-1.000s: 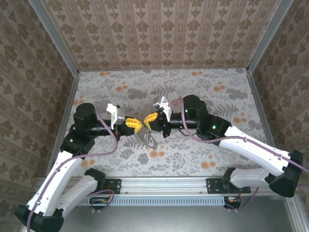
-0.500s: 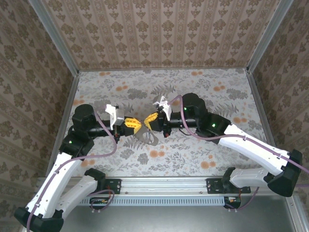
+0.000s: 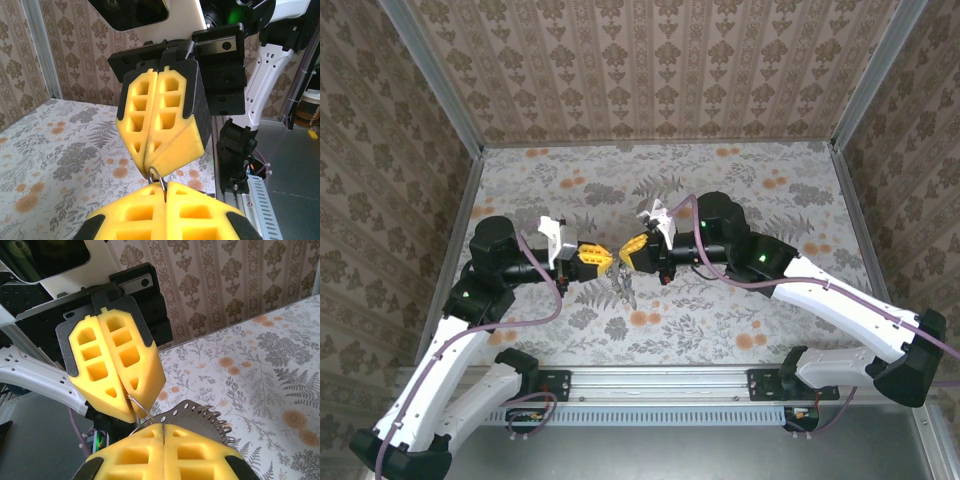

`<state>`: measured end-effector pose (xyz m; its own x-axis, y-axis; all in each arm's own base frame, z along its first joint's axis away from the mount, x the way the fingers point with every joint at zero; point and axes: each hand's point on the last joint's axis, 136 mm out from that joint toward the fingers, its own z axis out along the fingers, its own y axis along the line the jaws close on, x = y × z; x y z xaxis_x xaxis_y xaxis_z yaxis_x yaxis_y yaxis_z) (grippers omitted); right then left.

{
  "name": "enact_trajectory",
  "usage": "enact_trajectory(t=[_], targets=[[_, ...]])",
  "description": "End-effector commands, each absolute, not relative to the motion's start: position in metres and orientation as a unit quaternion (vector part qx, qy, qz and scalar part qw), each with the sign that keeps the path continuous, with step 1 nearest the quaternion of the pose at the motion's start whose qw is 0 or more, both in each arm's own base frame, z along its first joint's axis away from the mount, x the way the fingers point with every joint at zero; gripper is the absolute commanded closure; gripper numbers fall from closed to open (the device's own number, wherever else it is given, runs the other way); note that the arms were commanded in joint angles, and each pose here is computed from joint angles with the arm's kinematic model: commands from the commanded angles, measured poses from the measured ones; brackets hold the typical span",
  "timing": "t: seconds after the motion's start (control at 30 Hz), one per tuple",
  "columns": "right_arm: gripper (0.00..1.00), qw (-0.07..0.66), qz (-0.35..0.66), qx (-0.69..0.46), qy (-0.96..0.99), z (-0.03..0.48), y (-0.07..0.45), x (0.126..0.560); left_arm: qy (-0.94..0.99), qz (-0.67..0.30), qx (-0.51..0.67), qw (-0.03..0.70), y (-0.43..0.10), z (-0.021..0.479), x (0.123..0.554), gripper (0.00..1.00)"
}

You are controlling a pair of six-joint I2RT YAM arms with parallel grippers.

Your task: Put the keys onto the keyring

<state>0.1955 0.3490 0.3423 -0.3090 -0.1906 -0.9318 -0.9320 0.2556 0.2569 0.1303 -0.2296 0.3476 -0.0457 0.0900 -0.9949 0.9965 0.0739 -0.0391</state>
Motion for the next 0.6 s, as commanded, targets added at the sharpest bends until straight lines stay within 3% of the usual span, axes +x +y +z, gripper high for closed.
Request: enact_trajectory(t=[0.0, 0.23, 0.57], targets=[[0.87, 0.401, 0.415, -0.391, 0.717, 0.322, 0.338, 0.211, 0.481, -0.471, 0.526, 0.519, -0.226, 0.376, 0.109, 1.0], [0.67, 0.439, 0.396, -0.389, 0.707, 0.333, 0.323, 0.209, 0.479, -0.473, 0.527, 0.519, -0.226, 0.377, 0.108, 1.0], [0.6, 0.521, 0.367, -0.457, 0.621, 0.363, 0.31, 0.173, 0.456, -0.496, 0.541, 0.502, -0.227, 0.39, 0.095, 1.0]])
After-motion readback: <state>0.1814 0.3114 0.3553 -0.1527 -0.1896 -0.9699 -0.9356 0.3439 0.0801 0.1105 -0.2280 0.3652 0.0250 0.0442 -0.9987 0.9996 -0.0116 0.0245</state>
